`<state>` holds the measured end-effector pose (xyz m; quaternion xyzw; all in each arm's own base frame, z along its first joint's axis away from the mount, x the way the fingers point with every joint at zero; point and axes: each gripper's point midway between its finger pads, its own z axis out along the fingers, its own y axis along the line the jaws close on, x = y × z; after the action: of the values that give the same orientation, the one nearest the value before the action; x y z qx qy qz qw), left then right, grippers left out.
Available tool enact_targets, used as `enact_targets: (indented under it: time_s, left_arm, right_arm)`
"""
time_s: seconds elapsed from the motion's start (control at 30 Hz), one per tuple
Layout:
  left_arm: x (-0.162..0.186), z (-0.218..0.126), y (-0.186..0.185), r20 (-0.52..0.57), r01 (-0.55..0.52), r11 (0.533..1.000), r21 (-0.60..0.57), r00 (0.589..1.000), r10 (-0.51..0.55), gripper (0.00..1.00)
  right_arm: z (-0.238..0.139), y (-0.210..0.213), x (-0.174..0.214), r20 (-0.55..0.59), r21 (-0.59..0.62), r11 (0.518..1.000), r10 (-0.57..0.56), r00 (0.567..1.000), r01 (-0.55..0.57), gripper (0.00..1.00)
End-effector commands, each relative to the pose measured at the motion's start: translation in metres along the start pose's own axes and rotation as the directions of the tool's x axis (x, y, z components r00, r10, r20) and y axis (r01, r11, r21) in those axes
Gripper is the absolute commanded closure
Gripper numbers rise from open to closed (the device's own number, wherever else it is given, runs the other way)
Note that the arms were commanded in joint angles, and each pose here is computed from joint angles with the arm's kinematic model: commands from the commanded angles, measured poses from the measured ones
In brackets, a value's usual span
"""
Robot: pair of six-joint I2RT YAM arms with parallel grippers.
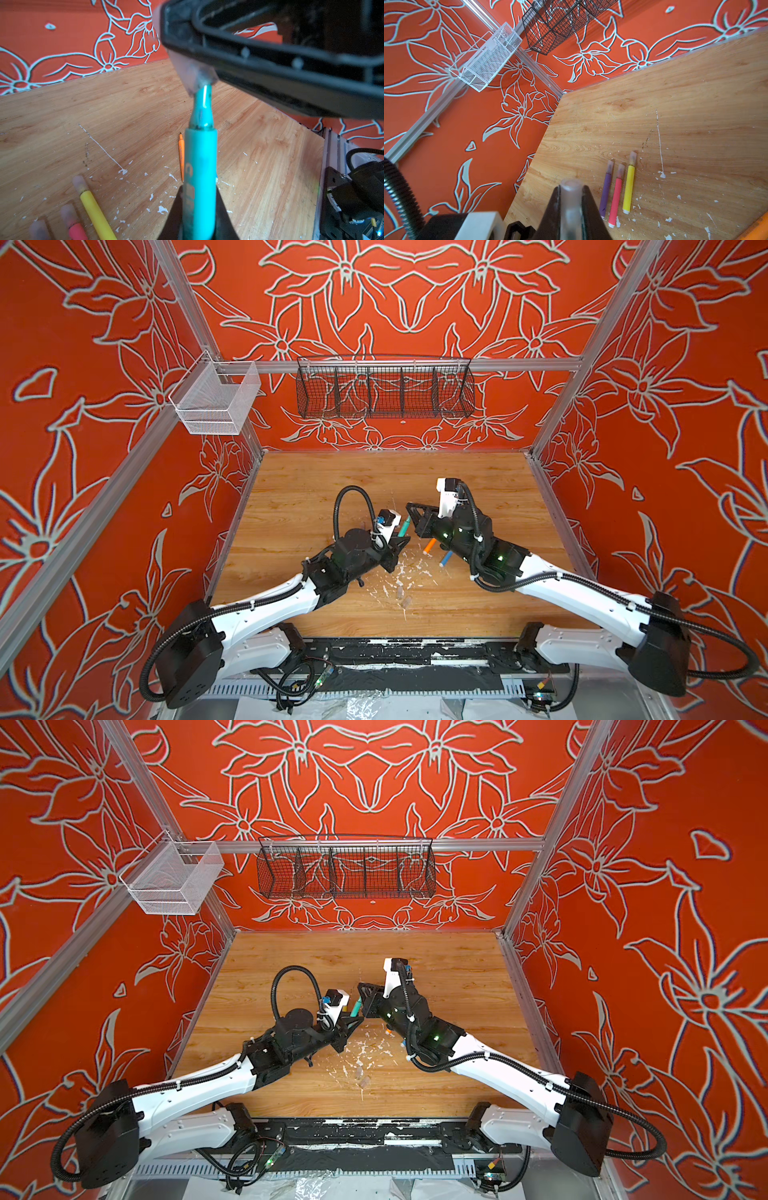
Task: Insert the pens into the pen caps
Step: 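Lift the cap and swing the right gripper toward the green marker tip, then lower the cap onto the green marker tip held by the left gripper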
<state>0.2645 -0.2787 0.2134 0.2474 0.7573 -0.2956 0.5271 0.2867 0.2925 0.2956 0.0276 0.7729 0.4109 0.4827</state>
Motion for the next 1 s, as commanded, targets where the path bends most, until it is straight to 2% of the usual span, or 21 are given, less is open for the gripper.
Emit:
enact_targets:
  time_s: [0.0,0.23,0.33,0.47,0.67,0.97]
  left_arm:
    - [-0.013,-0.001,0.0,0.039,0.002,1.0,-0.015,0.999,-0.002,1.0]
    - [-0.014,0.0,-0.002,0.045,0.041,0.999,-0.002,0.998,-0.041,1.0]
    - [-0.017,0.0,-0.008,0.044,0.076,0.996,0.044,0.996,-0.078,1.0]
    - [-0.021,-0.003,-0.016,0.048,0.132,0.982,0.134,0.989,-0.14,1.0]
    - [-0.027,-0.01,-0.017,0.068,0.199,0.954,0.222,0.973,-0.219,1.0]
    - [-0.03,-0.016,-0.019,0.085,0.19,0.951,0.246,0.973,-0.217,1.0]
  right_arm:
    - [-0.004,0.006,-0.004,0.015,-0.038,0.999,0.03,0.999,-0.03,1.0]
    - [-0.001,-0.004,0.013,-0.027,-0.028,0.998,0.051,0.998,-0.052,1.0]
    - [0.002,-0.002,0.025,-0.053,-0.048,0.998,0.049,0.997,-0.051,1.0]
    - [0.0,0.011,0.038,-0.042,-0.132,0.991,0.009,0.999,-0.015,1.0]
    - [-0.007,0.024,0.058,-0.034,-0.184,0.983,-0.016,0.999,0.009,1.0]
    - [-0.014,0.033,0.076,-0.042,-0.191,0.981,-0.034,0.999,0.026,1.0]
